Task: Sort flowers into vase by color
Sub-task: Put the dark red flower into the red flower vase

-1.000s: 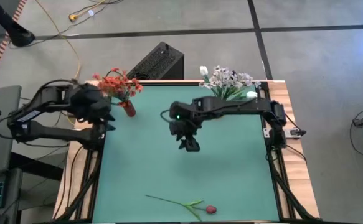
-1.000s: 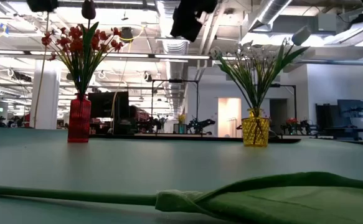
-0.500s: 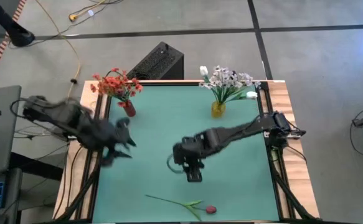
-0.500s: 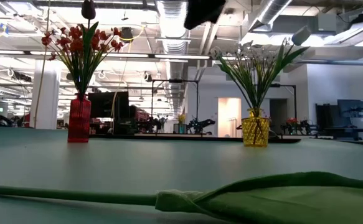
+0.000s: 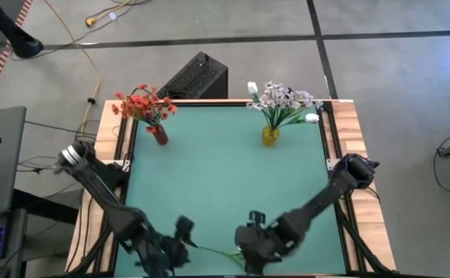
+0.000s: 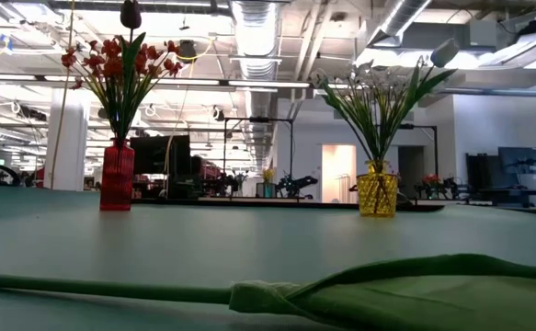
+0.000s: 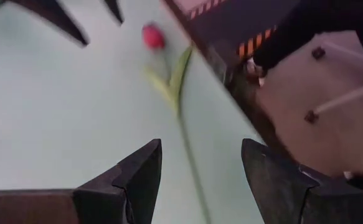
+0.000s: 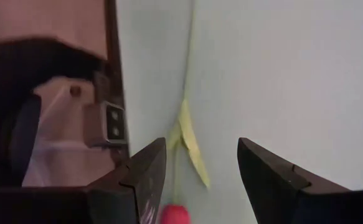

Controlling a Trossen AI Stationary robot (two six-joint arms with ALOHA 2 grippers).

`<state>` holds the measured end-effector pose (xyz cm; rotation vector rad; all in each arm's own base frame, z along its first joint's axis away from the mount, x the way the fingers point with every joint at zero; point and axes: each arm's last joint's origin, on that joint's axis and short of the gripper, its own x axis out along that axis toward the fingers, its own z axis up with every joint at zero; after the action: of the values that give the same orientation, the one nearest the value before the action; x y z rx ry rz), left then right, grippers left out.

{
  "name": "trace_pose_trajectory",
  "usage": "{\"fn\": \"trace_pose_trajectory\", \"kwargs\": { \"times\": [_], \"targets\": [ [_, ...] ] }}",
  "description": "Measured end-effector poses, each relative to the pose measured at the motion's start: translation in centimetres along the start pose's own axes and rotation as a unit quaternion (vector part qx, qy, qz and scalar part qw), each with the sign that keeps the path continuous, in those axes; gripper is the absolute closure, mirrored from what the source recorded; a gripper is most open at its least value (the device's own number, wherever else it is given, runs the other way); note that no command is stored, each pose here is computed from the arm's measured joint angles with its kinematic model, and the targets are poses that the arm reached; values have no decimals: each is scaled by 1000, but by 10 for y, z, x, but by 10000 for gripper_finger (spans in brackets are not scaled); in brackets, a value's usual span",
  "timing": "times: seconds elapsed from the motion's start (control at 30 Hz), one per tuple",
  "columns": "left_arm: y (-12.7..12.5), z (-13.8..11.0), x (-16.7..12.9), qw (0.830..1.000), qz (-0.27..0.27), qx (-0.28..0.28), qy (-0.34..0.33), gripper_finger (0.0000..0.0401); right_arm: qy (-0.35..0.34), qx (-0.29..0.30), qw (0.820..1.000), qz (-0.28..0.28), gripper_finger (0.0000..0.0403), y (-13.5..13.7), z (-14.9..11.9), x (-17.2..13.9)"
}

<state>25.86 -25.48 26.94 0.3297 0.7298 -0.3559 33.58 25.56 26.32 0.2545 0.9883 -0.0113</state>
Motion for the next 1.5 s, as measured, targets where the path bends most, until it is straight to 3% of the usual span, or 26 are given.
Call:
{"fn": "trace_pose_trajectory", "kwargs": {
  "times": [0.23, 0.47, 0.67, 0.93, 1.5],
  "targets": [
    [-13, 2, 67, 998, 7, -2, -59, 192, -99, -6, 994, -44, 180, 37, -39, -14],
    [2, -19, 115, 997, 32, -67, -11, 192, -185, 5, 981, -59, 180, 48, -70, -4],
    [8, -35, 143, 994, 39, -100, 23, 192, -190, 31, 980, -55, 180, 43, -72, 5],
    [4, -49, 159, 993, 40, -104, 46, 199, -184, 17, 981, -61, 180, 39, -68, 8],
    [14, -56, 159, 983, -9, -147, 109, 395, -179, 24, 982, -64, 180, 30, -56, 14]
  ]
}}
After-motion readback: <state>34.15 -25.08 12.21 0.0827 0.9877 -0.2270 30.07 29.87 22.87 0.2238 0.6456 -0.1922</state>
